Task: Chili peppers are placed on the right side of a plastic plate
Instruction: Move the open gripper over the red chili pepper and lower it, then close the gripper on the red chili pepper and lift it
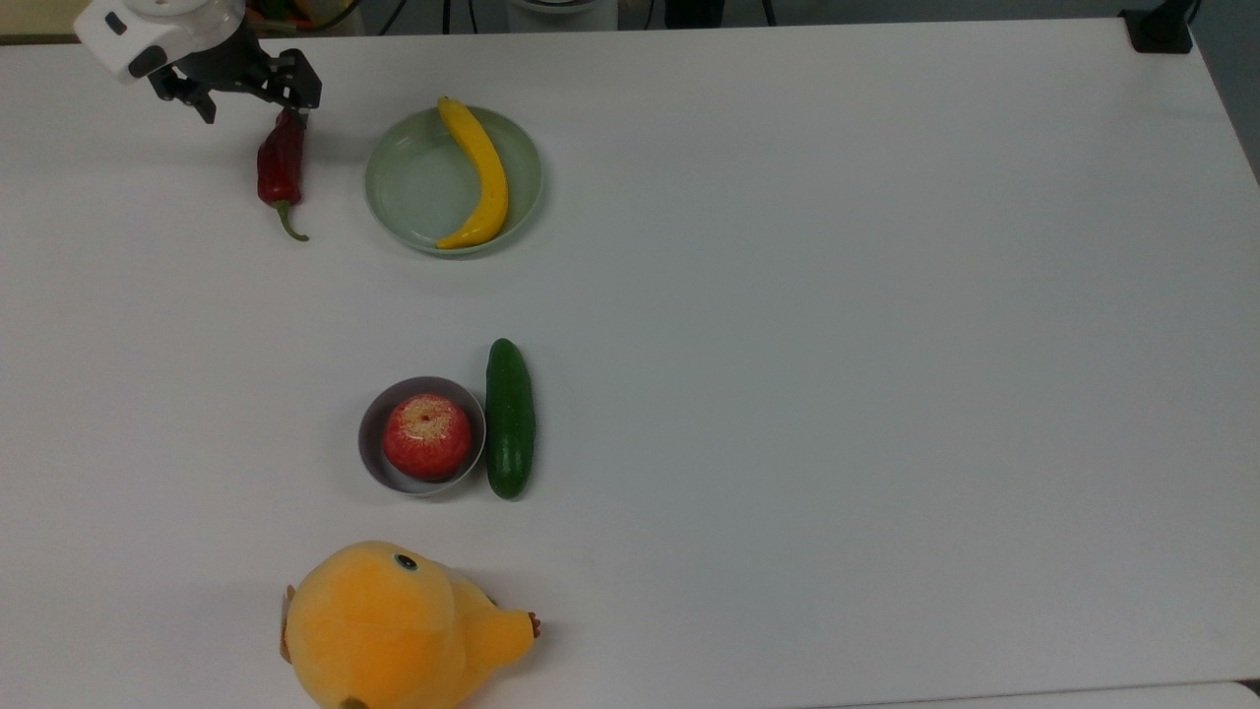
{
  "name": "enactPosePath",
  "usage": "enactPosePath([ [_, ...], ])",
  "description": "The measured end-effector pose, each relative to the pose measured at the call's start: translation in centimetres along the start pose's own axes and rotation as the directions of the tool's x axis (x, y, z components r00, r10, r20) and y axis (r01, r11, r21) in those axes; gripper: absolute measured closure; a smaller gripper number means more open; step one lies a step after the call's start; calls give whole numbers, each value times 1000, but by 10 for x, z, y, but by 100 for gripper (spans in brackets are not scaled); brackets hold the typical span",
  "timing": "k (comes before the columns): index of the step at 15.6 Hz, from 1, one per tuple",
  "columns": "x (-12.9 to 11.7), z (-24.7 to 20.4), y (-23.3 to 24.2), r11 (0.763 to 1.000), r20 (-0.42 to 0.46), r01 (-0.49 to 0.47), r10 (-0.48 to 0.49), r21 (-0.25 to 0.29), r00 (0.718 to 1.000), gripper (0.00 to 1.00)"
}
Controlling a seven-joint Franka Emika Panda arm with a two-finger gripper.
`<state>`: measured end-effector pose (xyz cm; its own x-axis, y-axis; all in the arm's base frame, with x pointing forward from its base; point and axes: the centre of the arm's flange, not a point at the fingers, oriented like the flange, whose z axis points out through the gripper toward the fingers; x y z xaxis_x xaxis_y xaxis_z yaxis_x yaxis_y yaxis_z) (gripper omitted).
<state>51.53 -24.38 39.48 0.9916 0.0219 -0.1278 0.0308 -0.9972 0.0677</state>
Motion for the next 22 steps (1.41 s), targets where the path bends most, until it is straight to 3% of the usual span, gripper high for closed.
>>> enactPosePath([
  [6,5,27,3,1000,46,-1,1,-2,999,1],
  [11,13,49,4,999,44,16,-14,-35,999,3],
  [16,14,59,4,998,51,33,-30,-58,998,10],
  [18,13,64,4,997,57,39,-35,-63,998,24],
  [20,13,66,3,997,60,41,-38,-62,998,27],
  [21,13,67,2,997,63,46,-42,-61,997,43],
  [22,12,68,1,997,66,56,-52,-59,996,49],
])
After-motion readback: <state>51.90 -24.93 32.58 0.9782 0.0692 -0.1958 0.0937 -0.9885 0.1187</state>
